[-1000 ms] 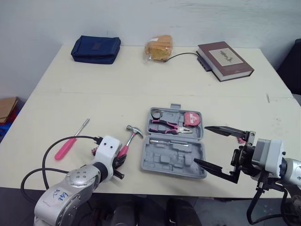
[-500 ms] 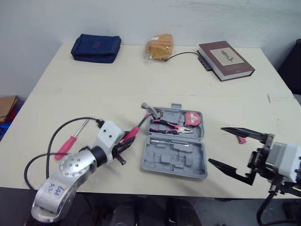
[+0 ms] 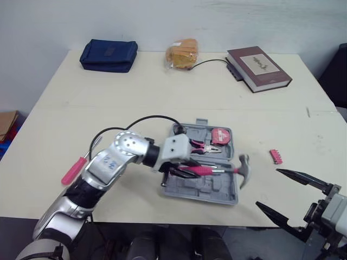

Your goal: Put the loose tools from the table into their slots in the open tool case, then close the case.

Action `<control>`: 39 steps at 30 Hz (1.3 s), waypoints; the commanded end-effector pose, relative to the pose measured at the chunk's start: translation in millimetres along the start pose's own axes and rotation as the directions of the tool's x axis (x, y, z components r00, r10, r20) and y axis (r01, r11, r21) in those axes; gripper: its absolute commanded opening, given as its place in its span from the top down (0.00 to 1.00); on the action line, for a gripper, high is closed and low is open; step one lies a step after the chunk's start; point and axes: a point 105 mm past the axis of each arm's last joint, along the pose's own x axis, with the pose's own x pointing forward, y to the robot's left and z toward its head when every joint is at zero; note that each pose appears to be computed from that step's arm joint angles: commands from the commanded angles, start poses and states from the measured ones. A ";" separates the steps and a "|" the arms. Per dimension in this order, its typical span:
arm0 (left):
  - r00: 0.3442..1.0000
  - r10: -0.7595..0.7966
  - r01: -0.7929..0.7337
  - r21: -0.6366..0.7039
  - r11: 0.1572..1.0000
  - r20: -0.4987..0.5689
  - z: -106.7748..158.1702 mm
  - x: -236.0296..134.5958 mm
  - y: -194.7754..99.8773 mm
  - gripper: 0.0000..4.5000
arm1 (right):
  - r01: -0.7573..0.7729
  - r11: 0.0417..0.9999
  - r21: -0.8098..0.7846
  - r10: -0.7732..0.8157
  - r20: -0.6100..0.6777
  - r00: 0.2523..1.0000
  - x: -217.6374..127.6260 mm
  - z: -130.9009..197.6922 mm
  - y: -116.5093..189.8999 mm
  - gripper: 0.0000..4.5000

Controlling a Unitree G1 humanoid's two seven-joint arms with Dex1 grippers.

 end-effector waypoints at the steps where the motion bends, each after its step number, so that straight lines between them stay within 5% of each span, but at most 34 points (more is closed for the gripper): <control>1: 0.999 0.001 0.001 0.049 0.999 -0.043 0.9 5.9 8.3 0.88 | 0.022 0.999 -0.047 -0.021 0.007 1.000 -0.8 6.9 3.7 0.00; 10: 0.976 0.047 -0.055 -0.028 0.998 -0.214 -14.5 7.6 18.1 0.88 | 0.071 0.997 -0.031 -0.070 0.013 0.997 4.1 5.8 11.9 0.00; 35: 0.947 0.103 -0.115 -0.023 0.993 -0.303 -37.7 13.3 20.3 0.88 | 0.072 0.997 -0.030 -0.070 0.047 0.996 19.2 9.7 14.6 0.00; 39: 0.972 0.093 -0.098 -0.011 0.995 -0.215 -22.5 17.0 18.3 0.49 | 0.073 0.997 -0.028 -0.071 0.052 0.996 20.7 9.8 15.4 0.00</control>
